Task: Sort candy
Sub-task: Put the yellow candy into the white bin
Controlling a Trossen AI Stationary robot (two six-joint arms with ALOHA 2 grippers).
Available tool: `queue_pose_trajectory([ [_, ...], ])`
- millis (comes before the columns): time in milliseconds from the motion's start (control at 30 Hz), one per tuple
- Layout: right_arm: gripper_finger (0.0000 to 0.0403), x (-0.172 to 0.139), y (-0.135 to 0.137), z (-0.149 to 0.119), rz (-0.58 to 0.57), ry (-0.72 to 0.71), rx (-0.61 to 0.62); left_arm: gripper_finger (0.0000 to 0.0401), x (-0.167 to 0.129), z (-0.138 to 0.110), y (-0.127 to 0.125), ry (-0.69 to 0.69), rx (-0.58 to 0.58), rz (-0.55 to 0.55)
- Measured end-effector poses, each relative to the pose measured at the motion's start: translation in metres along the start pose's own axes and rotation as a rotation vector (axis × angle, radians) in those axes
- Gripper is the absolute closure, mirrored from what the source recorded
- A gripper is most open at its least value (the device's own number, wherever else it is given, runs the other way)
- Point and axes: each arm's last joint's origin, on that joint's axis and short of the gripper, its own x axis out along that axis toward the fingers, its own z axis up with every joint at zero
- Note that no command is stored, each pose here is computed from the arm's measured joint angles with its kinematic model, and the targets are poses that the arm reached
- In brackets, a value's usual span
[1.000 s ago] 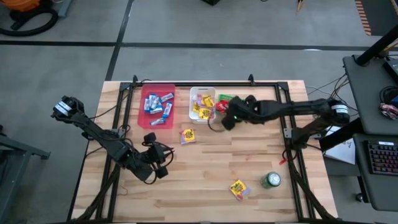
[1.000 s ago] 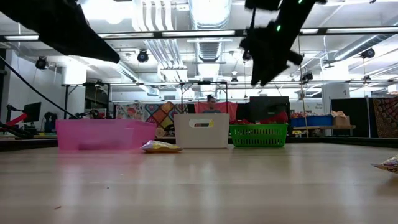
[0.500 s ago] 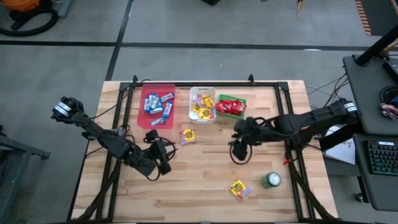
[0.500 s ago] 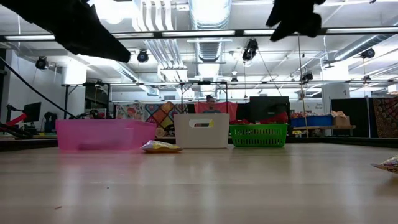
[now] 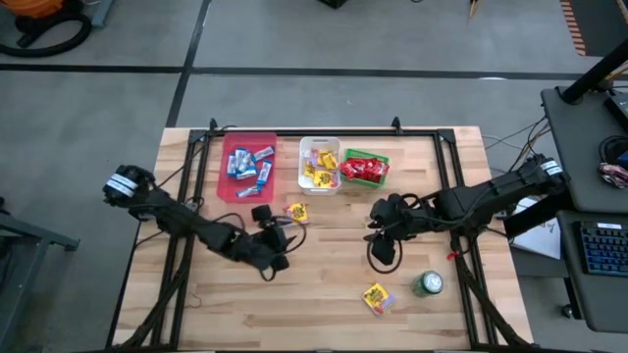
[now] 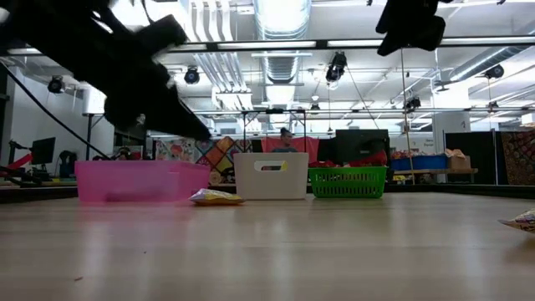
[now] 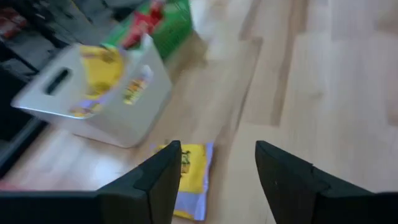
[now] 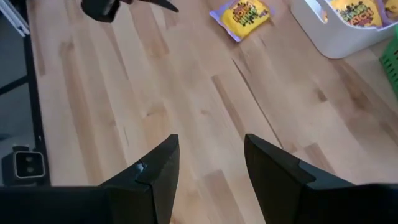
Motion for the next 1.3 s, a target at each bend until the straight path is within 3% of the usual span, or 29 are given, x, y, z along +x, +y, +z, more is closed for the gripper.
queue_pose_trajectory([
  [100, 0.0231, 0.003, -0.002, -0.003, -0.009, 0.012, -0.003, 0.0215, 0.021, -0.004, 0.003, 0.039, 0.026, -0.033],
  [333, 0.0232, 0.008, -0.005, -0.009, -0.025, 0.029, 0.013, 0.0232, 0.064, -0.023, 0.018, 0.159, 0.111, 0.004],
  [567, 0.0232, 0.009, -0.005, -0.009, -0.026, 0.028, 0.015, 0.0246, 0.085, -0.040, 0.026, 0.241, 0.136, 0.040],
  [767, 0.0232, 0.009, -0.005, -0.009, -0.026, 0.027, 0.013, 0.0282, 0.087, -0.041, 0.025, 0.250, 0.102, 0.009],
  [967, 0.0232, 0.009, -0.005, -0.009, -0.030, 0.020, -0.004, 0.0388, 0.086, -0.042, 0.024, 0.253, 0.099, -0.007],
  [1133, 0.0232, 0.011, -0.007, -0.011, -0.049, 0.013, -0.012, 0.0399, 0.073, -0.032, 0.018, 0.216, 0.100, -0.053],
  [1300, 0.0232, 0.019, -0.008, -0.015, -0.036, -0.013, -0.020, 0.0401, 0.052, 0.003, 0.023, 0.073, 0.098, -0.091],
])
